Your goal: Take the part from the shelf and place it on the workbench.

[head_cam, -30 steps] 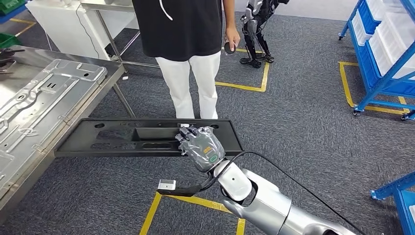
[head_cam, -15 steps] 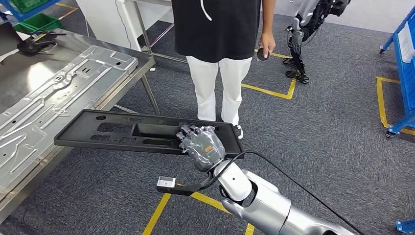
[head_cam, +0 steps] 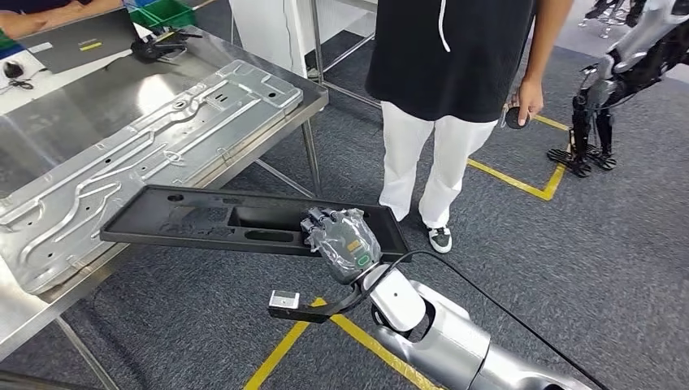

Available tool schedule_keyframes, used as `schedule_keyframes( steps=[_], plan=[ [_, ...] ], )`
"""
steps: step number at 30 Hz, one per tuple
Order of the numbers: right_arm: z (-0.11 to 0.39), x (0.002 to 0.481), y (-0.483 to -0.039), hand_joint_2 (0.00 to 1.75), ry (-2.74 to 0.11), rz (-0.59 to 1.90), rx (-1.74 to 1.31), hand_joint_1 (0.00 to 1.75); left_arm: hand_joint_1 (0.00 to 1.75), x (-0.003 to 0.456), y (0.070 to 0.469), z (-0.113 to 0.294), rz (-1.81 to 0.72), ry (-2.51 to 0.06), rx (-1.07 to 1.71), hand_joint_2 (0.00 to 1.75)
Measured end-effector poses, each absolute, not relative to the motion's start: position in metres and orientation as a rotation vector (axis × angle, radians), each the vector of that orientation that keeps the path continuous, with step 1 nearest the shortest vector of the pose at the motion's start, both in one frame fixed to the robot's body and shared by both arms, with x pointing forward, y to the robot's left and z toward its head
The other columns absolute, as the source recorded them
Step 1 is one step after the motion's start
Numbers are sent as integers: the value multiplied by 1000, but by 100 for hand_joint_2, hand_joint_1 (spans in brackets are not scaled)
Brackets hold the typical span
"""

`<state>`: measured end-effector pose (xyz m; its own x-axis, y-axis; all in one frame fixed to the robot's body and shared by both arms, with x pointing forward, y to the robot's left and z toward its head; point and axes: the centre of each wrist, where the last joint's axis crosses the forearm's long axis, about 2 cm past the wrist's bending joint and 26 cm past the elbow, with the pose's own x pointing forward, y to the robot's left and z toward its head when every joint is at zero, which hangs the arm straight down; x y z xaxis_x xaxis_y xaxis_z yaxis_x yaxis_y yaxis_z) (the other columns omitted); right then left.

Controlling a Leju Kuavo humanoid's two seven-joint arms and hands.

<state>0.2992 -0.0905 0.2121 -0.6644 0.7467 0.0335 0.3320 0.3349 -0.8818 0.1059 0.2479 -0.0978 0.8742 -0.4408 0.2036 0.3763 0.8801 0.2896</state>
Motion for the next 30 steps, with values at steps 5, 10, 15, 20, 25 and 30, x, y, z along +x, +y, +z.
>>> schedule_keyframes(
  steps=[5, 10, 15, 20, 25, 30],
  plan=[
    [216, 300, -89, 175, -2170, 1305, -970, 175, 0, 105, 246, -98, -434, -271, 242, 175],
    [216, 299, -87, 175, -2179, 1316, -986, 175, 0, 105, 244, -98, -440, -273, 239, 175],
    [218, 299, -83, 175, -2191, 1314, -992, 175, 0, 107, 245, -97, -446, -278, 242, 175],
    [222, 299, -80, 175, -2204, 1306, -992, 175, 0, 108, 245, -97, -446, -280, 244, 175],
    [216, 298, -81, 175, -2189, 1323, -987, 175, 0, 109, 244, -97, -447, -281, 243, 175],
    [214, 297, -80, 175, -2184, 1325, -992, 175, 0, 108, 245, -97, -456, -277, 246, 175]
  ],
)
